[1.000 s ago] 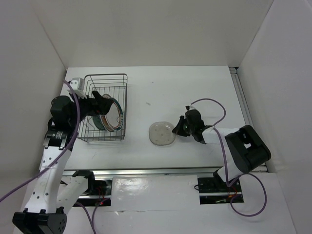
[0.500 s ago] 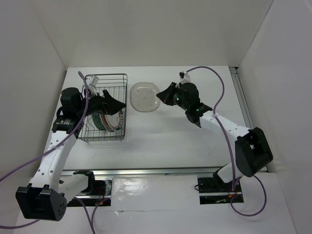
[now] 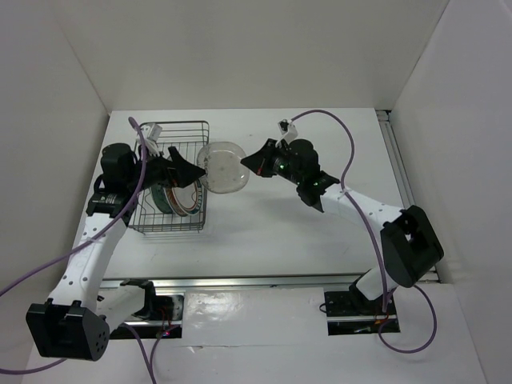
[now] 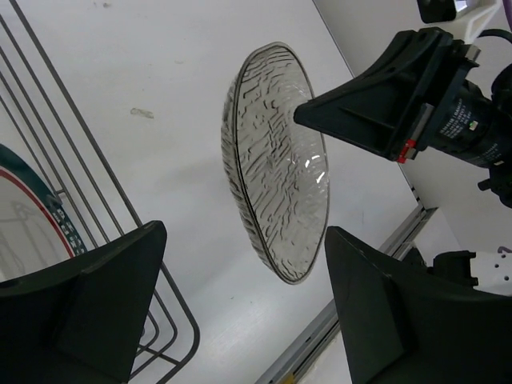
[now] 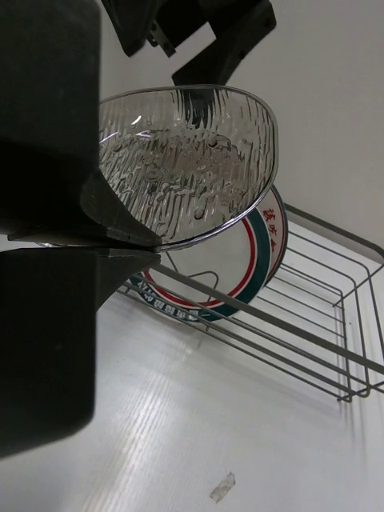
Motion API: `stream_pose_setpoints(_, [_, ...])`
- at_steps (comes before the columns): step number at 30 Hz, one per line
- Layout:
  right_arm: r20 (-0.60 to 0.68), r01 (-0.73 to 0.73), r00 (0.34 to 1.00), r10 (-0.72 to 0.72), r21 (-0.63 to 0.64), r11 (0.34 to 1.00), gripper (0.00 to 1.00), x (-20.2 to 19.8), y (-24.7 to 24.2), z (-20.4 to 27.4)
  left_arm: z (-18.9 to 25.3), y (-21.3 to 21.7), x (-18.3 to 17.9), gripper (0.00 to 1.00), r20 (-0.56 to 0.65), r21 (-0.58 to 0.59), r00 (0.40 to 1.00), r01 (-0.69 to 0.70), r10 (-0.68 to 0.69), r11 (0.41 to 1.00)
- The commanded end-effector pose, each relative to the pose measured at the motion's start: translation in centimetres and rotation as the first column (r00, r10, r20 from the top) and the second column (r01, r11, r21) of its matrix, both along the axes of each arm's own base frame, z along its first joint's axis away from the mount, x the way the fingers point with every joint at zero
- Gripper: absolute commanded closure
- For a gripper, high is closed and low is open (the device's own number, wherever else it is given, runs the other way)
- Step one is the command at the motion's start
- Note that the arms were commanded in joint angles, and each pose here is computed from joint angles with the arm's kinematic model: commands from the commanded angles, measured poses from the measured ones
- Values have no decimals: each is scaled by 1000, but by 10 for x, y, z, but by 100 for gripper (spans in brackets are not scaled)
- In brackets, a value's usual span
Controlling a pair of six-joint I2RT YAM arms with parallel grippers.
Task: Load the plates into the dish rack
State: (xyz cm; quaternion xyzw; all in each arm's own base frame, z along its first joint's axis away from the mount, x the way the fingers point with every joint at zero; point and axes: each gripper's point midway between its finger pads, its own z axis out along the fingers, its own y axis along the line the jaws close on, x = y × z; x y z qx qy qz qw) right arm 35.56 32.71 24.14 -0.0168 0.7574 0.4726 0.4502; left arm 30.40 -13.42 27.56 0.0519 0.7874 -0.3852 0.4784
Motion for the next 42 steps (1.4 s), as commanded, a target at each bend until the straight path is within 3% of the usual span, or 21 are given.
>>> stream_pose_setpoints(1, [123,-46,992,33,104,994,100,-14,4,51,11,4,6,8,26,-1,999,-34,34,999])
stream_pose_setpoints(2, [123,-55,991,42,104,993,100,-17,7,51,11,4,6,8,26,-1,999,-34,34,999])
stream_pose_setpoints(5, [124,-96,989,83,103,990,100,-25,13,51,15,4,6,29,35,-2,999,-34,34,999])
stream_pose_setpoints(6, [135,-106,987,91,110,988,100,-26,14,54,12,4,8,49,26,-1,999,-34,34,999])
stream_pose_setpoints(8, [159,-130,981,108,133,982,100,-31,19,63,13,3,9,66,30,3,999,-23,23,1000])
stream_pose_setpoints(13, [146,-158,980,137,147,977,100,-35,26,57,15,-4,4,71,20,-12,999,28,-28,1000])
stream_pose_setpoints(15, [158,-168,977,144,153,974,100,-38,29,60,17,-4,5,95,32,-12,999,28,-28,1000])
stream_pose_setpoints(17, [175,-181,973,153,161,970,98,-40,30,61,17,-4,5,100,32,-12,999,28,-28,1000])
stream_pose_setpoints(18, [169,-190,972,162,167,968,88,-43,30,58,20,-2,5,100,45,-7,999,11,-10,1000])
stream_pose_setpoints(21, [186,-207,967,175,174,963,81,-47,30,64,34,6,5,100,109,11,993,-47,46,999])
stream_pose_setpoints(23, [194,-209,966,174,178,962,56,-48,29,68,44,15,3,100,164,25,982,-103,98,994])
stream_pose_setpoints(25, [194,-217,964,183,177,960,22,-50,29,68,54,24,-1,100,226,47,963,-162,148,986])
stream_pose_setpoints(26, [190,-216,964,184,165,962,21,-49,29,65,54,28,1,100,227,50,958,-189,173,981])
stream_pose_setpoints(27, [174,-205,969,177,158,966,9,-49,27,63,63,33,-3,100,266,52,944,-217,196,975])
stream_pose_setpoints(29, [184,-196,968,169,140,971,1,-48,26,65,64,50,-4,100,276,70,918,-316,286,946])
stream_pose_setpoints(31, [175,-175,973,154,112,978,1,-46,22,60,79,67,-11,100,311,72,875,-412,372,909])
stream_pose_setpoints(34, [192,-126,976,105,99,987,1,-42,7,65,102,119,-23,100,372,87,718,-658,589,748])
stream_pose_setpoints(35, [178,-112,979,95,91,990,1,-41,1,57,112,151,-30,100,396,87,600,-778,695,622])
stream_pose_setpoints(37, [170,-98,982,82,86,991,1,-37,-8,54,116,182,-44,100,408,103,472,-874,781,475])
stream_pose_setpoints(38, [165,-113,981,100,71,991,1,-39,-8,50,128,207,-57,100,433,98,346,-936,832,338])
stream_pose_setpoints(42, [145,-106,985,97,49,993,1,-35,-24,41,129,248,-72,100,450,207,157,-976,879,68])
